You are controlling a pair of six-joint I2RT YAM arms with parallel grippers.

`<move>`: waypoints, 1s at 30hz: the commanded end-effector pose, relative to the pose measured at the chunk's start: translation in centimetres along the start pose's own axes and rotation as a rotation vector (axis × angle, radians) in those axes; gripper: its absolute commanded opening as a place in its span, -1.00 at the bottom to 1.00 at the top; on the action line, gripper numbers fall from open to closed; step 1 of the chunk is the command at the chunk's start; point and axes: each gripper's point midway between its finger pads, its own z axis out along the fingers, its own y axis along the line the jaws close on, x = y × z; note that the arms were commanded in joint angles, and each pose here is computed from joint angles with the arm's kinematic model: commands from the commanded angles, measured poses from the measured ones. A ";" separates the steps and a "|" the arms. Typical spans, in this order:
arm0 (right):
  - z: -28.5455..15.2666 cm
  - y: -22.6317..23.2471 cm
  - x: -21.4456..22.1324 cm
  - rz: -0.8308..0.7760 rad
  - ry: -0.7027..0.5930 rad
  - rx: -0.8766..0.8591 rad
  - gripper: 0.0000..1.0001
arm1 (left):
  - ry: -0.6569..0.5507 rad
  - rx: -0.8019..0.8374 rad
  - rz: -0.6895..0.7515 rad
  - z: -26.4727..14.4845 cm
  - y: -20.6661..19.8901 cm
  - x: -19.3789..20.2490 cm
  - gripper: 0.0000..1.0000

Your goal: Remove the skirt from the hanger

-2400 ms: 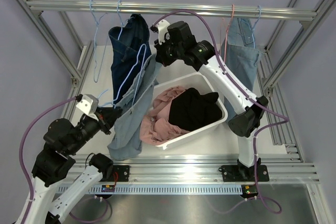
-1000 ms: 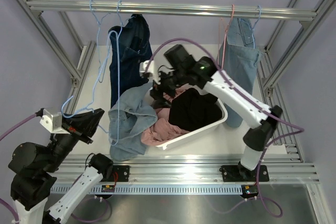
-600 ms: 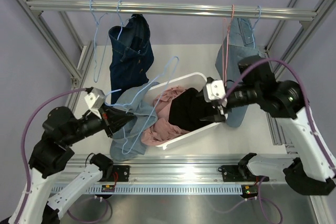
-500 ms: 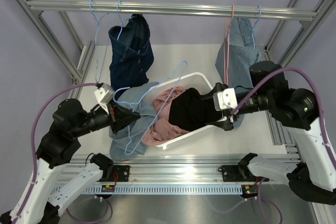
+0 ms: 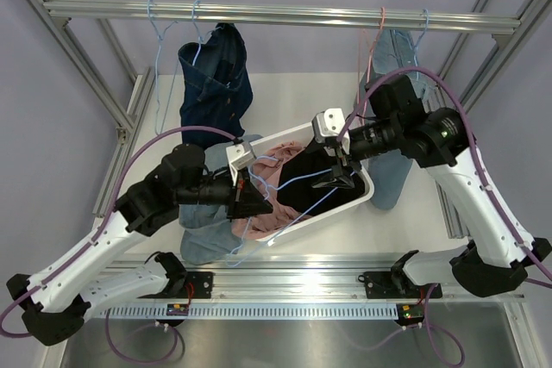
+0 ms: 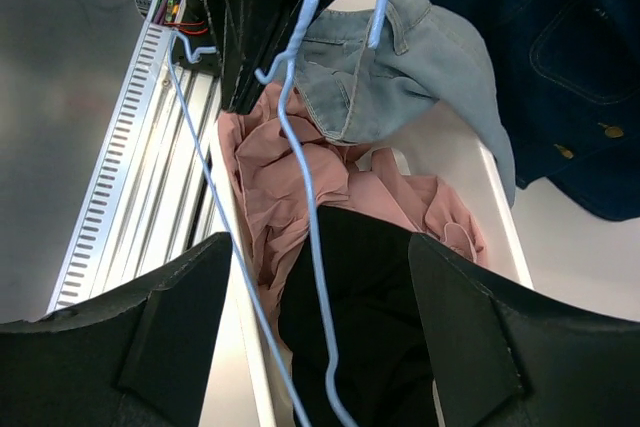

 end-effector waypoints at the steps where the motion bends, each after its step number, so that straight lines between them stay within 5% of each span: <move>1: 0.4 -0.7 -0.5 0.021 -0.020 0.015 0.57 | -0.084 0.015 0.046 0.7 -0.6 -2.5 -1.00; 12: 4.8 2.0 3.4 0.119 0.073 -0.134 0.30 | -0.084 0.030 0.052 1.5 -1.0 -2.7 -1.00; 20: 4.5 1.9 3.1 0.114 0.077 -0.133 -0.64 | -0.098 0.017 0.054 1.1 -0.9 -2.5 -1.00; 21: 4.4 1.9 3.0 0.107 0.076 -0.131 -0.89 | -0.099 0.016 0.054 1.1 -0.9 -2.3 -1.00; 23: 4.1 2.0 2.9 0.103 0.075 -0.121 -1.00 | -0.131 0.013 0.064 0.6 -1.0 -2.5 -0.98; 25: 3.8 2.0 2.8 0.103 0.069 -0.116 -1.00 | -0.141 0.009 0.055 0.6 -0.9 -2.0 -0.83; 29: 3.0 2.1 2.4 0.132 0.022 -0.115 -1.00 | -0.223 0.015 0.065 -0.3 -1.2 -2.1 0.22; 30: 2.8 2.1 2.3 0.140 0.011 -0.111 -1.00 | -0.255 0.023 0.076 -0.9 -1.6 -2.4 0.31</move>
